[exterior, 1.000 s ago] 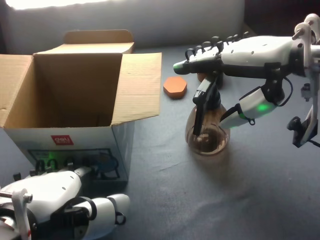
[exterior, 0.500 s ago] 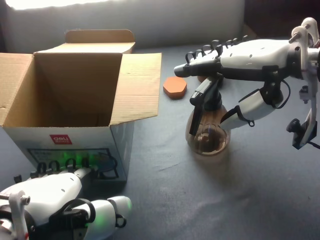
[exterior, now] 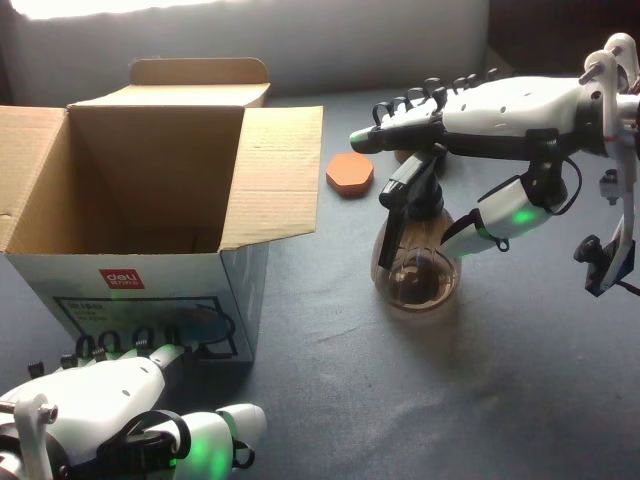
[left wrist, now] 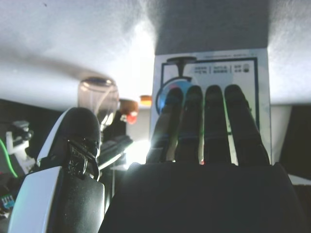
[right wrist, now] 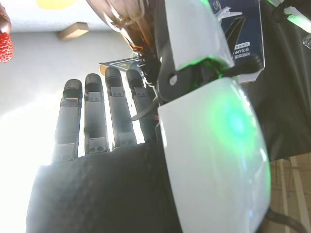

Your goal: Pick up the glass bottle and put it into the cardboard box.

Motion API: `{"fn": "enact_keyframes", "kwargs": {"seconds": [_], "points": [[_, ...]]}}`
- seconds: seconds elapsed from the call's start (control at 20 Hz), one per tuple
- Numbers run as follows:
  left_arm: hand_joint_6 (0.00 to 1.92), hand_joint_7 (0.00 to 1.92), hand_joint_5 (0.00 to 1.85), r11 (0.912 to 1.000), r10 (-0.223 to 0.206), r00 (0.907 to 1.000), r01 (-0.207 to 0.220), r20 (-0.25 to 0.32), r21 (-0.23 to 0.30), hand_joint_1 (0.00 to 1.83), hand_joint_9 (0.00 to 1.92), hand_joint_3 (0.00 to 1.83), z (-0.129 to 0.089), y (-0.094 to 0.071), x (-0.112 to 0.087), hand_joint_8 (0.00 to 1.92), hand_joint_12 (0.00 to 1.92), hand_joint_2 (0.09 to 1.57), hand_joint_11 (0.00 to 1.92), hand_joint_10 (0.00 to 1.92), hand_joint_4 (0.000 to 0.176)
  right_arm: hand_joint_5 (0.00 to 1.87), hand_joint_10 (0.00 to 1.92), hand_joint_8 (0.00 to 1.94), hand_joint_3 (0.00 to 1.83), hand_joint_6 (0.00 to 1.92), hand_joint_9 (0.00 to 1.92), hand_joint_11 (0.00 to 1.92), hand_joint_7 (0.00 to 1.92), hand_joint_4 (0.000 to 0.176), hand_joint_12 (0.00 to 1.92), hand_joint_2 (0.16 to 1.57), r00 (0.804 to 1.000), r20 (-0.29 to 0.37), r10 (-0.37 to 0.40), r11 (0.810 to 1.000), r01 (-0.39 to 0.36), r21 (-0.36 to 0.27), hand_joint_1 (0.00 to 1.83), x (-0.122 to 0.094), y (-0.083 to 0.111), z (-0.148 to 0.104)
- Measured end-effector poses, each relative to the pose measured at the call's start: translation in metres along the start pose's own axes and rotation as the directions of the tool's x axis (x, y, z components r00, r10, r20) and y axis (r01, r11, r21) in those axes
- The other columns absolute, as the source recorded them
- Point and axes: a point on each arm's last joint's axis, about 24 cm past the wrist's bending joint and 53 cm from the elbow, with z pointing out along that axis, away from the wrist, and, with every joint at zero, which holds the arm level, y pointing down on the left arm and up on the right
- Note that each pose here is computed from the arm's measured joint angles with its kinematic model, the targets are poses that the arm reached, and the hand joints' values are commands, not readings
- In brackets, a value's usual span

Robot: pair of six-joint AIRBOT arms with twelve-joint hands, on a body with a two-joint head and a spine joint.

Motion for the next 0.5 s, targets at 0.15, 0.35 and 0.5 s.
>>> {"fn": "enact_keyframes", "kwargs": {"seconds": [0.15,0.35,0.5], "points": [[0.00,0.02,0.03,1.0000,-0.002,1.0000,0.002,0.001,-0.001,0.00,0.00,0.00,-0.0008,0.0001,0.0001,0.00,0.00,1.23,0.00,0.00,0.000,0.48,0.11,0.07,0.00,0.07,0.38,0.00,0.51,0.000,0.99,1.01,1.000,0.007,-0.001,1.000,0.001,-0.008,1.19,-0.0037,0.0039,0.0002],[0.00,0.02,0.03,1.0000,-0.009,1.0000,0.009,-0.001,-0.001,0.00,0.00,0.00,-0.0020,-0.0001,0.0013,0.00,0.00,1.23,0.00,0.00,0.000,0.73,0.69,0.15,0.01,0.34,0.60,0.17,0.87,0.000,1.55,1.07,1.000,0.007,-0.003,1.000,0.003,-0.007,1.20,-0.0039,0.0036,-0.0002],[0.00,0.02,0.03,0.9999,-0.011,0.9999,0.011,0.000,-0.001,0.00,0.00,0.00,-0.0023,-0.0002,0.0014,0.00,0.00,1.23,0.00,0.00,0.000,0.91,0.95,0.74,0.00,1.07,0.94,0.68,1.15,0.000,1.45,1.09,1.000,0.010,-0.002,1.000,0.002,-0.005,1.24,-0.0051,0.0026,-0.0012]]}}
